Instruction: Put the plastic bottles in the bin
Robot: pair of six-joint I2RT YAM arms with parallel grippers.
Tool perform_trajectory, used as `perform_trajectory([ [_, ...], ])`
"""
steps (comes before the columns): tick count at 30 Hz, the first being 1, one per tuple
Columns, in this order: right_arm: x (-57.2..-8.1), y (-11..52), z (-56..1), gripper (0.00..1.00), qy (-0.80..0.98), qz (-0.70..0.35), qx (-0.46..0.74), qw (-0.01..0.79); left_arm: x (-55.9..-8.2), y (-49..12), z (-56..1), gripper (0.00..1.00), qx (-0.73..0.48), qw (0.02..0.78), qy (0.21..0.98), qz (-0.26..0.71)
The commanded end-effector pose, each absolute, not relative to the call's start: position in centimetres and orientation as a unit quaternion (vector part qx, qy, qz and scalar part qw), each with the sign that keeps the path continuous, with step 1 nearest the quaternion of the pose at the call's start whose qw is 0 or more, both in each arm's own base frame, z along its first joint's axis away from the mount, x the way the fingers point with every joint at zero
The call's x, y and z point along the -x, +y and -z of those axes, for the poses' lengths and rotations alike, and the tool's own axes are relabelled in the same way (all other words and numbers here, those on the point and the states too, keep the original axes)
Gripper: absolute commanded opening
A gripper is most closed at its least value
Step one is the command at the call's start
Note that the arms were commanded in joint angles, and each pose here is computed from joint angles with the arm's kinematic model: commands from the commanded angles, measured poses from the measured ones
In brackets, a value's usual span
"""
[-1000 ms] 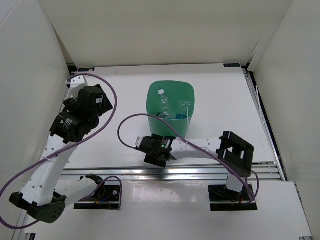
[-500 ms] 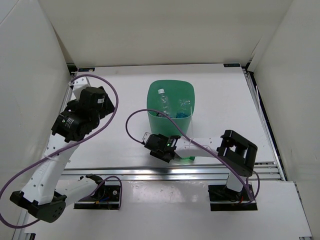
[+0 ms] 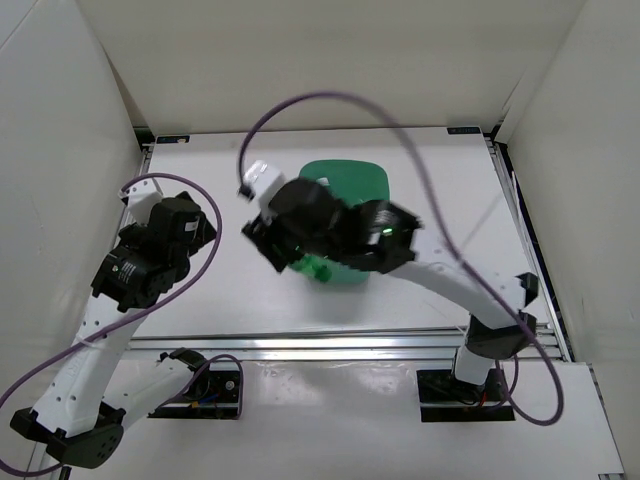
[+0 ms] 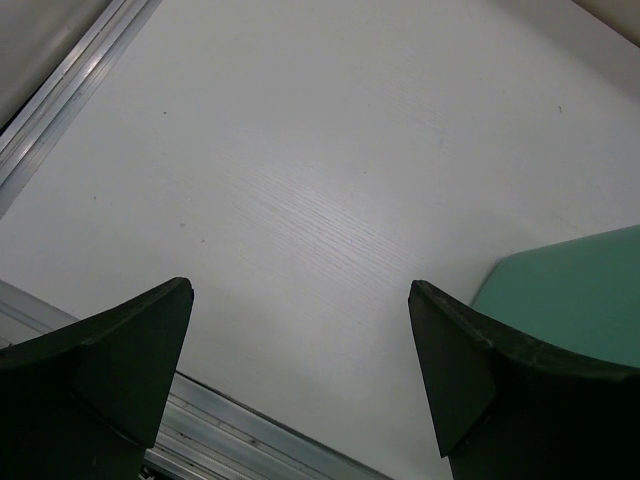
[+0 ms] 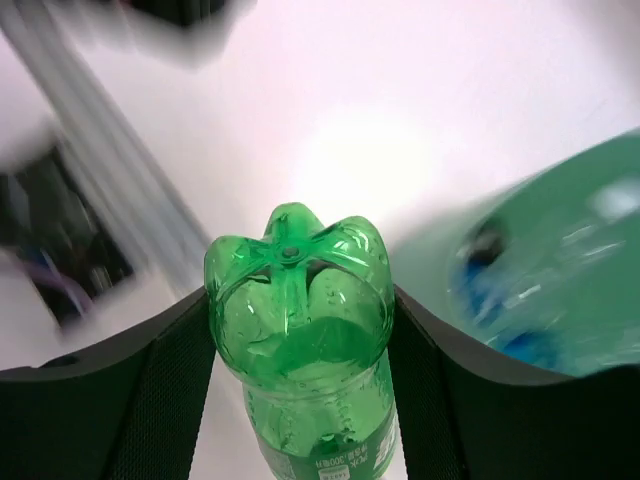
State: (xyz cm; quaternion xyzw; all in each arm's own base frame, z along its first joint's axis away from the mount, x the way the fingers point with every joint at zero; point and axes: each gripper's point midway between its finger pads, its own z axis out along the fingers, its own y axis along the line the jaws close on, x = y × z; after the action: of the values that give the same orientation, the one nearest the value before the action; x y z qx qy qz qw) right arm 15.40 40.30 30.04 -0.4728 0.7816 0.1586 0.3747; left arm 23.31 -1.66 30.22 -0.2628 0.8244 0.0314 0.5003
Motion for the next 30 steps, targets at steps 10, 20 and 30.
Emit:
perform_trajectory([
  [10,-31.7,33.6,-40.0,0.40,0.735,-0.013,0.365,0.571,-22.8,-0.5,-30.5,1.00,0.279,0.508,0.813,-0.051],
  [20,-32.4,33.4,-37.3,0.98,0.769,-0.052,0.356,0.528,-22.0,0.7,-30.6,1.00,0.279,0.511,0.810,-0.074],
  [30,-29.1,24.0,-42.0,1.00,0.831,-0.078,0.174,0.522,-21.0,2.3,-29.9,1.00,0.305,0.510,0.797,-0.111],
])
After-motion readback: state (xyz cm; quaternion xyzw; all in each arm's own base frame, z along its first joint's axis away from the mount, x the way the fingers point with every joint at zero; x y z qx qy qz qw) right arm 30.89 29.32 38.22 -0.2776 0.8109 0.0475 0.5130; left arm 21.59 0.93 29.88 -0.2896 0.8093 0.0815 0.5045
